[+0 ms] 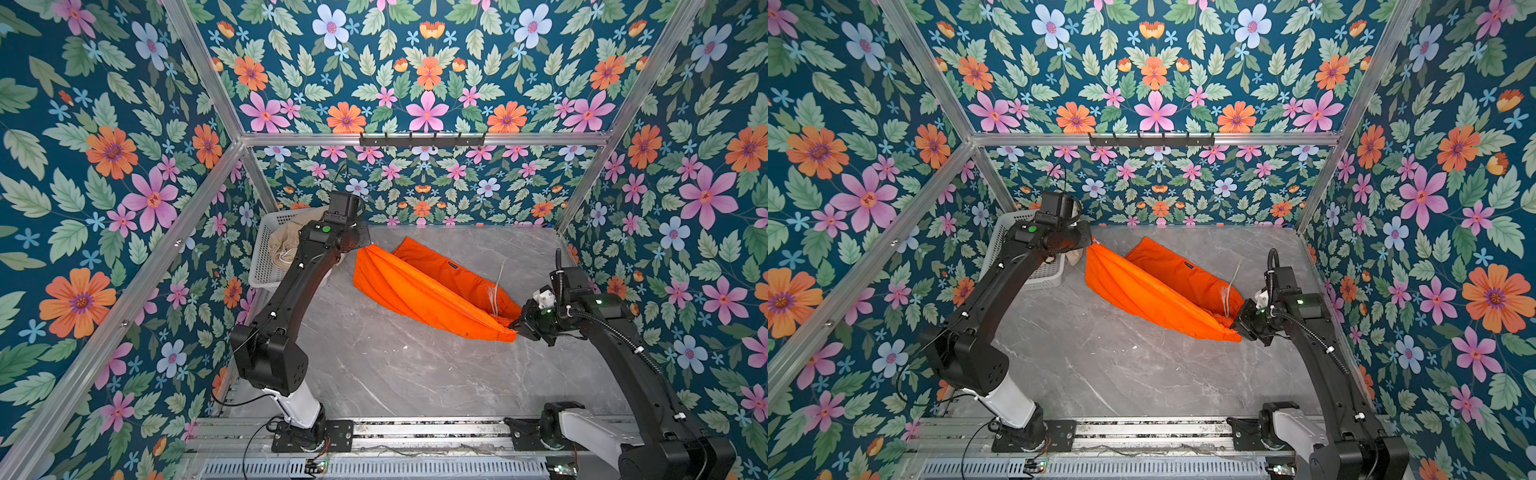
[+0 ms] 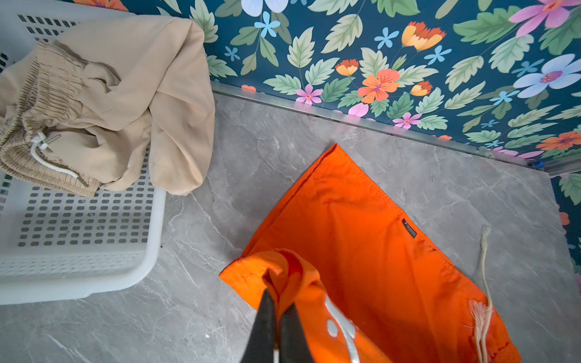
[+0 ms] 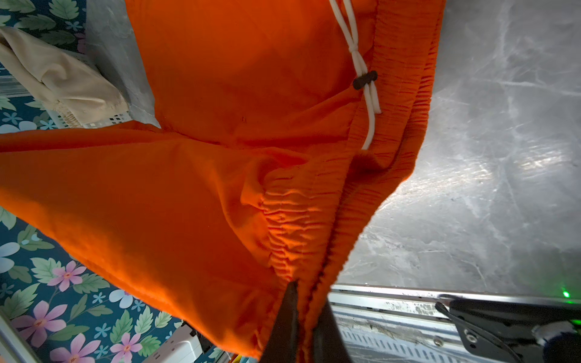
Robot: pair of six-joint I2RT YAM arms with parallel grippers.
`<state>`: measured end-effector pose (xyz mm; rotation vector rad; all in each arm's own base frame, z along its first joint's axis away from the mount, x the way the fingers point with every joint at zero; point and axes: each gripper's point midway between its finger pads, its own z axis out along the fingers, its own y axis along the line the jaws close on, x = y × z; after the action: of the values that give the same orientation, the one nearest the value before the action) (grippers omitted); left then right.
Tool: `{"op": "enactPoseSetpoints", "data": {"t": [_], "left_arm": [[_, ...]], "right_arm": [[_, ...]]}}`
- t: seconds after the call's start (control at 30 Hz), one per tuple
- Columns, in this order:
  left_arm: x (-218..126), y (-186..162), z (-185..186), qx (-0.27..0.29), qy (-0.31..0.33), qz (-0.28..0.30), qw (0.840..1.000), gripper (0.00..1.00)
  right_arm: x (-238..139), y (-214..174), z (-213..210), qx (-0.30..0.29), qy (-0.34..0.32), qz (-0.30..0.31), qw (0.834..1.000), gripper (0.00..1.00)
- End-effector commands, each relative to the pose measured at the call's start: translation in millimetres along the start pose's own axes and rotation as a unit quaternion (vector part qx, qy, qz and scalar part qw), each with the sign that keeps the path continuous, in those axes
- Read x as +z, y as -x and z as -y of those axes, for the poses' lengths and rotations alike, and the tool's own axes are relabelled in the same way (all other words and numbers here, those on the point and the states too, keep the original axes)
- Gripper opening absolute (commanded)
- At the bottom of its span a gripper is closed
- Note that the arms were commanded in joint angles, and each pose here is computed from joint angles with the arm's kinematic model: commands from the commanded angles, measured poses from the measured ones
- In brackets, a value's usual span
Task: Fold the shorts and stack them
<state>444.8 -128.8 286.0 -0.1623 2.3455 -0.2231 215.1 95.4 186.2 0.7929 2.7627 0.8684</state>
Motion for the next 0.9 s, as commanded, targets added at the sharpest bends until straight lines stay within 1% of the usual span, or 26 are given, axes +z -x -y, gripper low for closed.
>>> {"op": "enactPoseSetpoints", "data": {"t": [0.0, 0.13, 0.23, 0.43, 0.63, 0.87], "left_arm": [[3, 9, -9, 0.0, 0.027, 0.016, 1.0, 0.0], [16, 6, -11, 0.01, 0.038, 0.007, 0.999, 0.0], [26, 7, -9, 0.016, 0.037, 0.003, 0.999, 0.0], [51, 13, 0, 0.019, 0.03, 0.0, 0.999, 0.0], [79, 11, 7, 0.02, 0.025, -0.016, 0.999, 0.0], [108, 9, 18, 0.017, 0.012, -0.025, 0.999, 0.0]], "right_arm": [[2, -9, 11, 0.016, -0.021, -0.02, 0.999, 0.02], [7, -8, 15, 0.025, -0.022, -0.027, 0.999, 0.02], [8, -3, 15, 0.032, -0.016, -0.025, 0.999, 0.02], [17, 2, 20, 0.057, 0.0, -0.044, 0.997, 0.02], [27, 5, 28, 0.096, 0.024, -0.063, 0.993, 0.03], [35, 18, 34, 0.129, 0.055, -0.067, 0.988, 0.03]]}}
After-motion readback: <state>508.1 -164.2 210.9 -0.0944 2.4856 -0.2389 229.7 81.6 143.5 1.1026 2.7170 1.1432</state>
